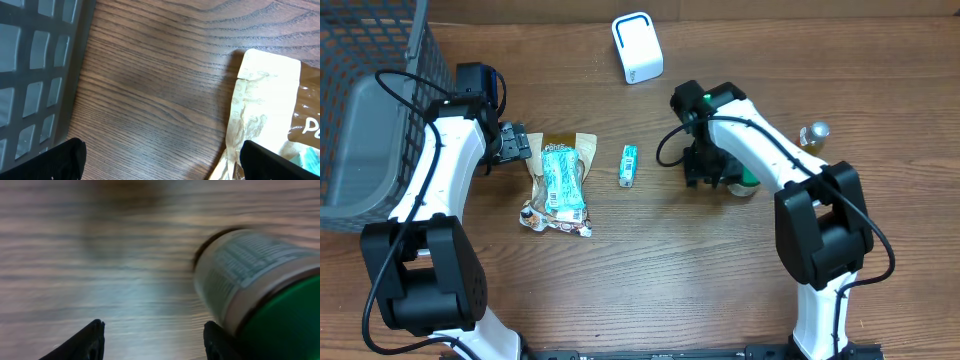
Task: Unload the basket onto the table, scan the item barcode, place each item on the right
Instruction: 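Open the right gripper, release the tub and move it back left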
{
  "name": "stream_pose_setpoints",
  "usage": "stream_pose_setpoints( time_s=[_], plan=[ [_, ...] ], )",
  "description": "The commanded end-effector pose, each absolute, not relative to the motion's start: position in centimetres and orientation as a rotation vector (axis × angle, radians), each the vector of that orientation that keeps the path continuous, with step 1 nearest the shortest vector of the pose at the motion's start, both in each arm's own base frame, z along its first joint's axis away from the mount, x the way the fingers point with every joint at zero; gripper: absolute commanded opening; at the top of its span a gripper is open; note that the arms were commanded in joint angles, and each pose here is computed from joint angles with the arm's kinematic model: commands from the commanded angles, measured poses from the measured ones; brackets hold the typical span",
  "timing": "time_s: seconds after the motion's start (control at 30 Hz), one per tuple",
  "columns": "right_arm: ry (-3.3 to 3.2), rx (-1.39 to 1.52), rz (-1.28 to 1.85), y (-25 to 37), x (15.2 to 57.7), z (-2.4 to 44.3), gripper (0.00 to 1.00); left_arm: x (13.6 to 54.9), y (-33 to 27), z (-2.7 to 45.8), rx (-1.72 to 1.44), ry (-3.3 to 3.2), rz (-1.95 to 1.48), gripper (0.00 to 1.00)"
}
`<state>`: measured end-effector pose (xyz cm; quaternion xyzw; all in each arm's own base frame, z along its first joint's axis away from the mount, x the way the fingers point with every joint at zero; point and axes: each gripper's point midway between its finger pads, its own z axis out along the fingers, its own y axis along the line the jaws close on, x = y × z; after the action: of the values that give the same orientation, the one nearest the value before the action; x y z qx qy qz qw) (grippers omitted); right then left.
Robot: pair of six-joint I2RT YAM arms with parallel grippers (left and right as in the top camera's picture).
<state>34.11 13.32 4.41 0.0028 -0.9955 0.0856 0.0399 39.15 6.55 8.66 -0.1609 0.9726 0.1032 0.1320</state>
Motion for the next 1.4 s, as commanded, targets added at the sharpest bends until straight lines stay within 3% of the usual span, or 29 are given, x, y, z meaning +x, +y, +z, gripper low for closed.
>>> stream_pose_setpoints(
  time_s=[0.0, 0.47, 0.77, 1.03, 1.23, 1.37],
  plan=[
    [-3.074, -0.094, 0.353, 11.0, 35.0, 4.8, 0.60, 39.3, 6.6, 8.9, -0.458, 2.813, 0.316, 0.99],
    [-3.074, -0.348, 0.342, 8.1, 36.3, 4.7, 0.61, 39.3, 6.6, 8.9, -0.458, 2.813, 0.316, 0.99],
    [-3.057, -0.366, 0.158, 10.8, 36.0, 4.4, 0.67, 39.3, 6.6, 8.9, -0.458, 2.813, 0.316, 1.00],
    [-3.064, -0.320, -0.181, 16.0, 36.7, 4.4, 0.81, 39.3, 6.6, 8.9, -0.458, 2.813, 0.316, 1.00],
    [-3.099, -0.239, -0.365, 19.8, 37.5, 4.8, 1.00, 39.3, 6.6, 8.9, -0.458, 2.813, 0.316, 1.00],
    [-3.135, -0.185, -0.402, 21.4, 37.9, 4.9, 1.00, 39.3, 6.6, 8.9, -0.458, 2.813, 0.316, 1.00]
  ],
)
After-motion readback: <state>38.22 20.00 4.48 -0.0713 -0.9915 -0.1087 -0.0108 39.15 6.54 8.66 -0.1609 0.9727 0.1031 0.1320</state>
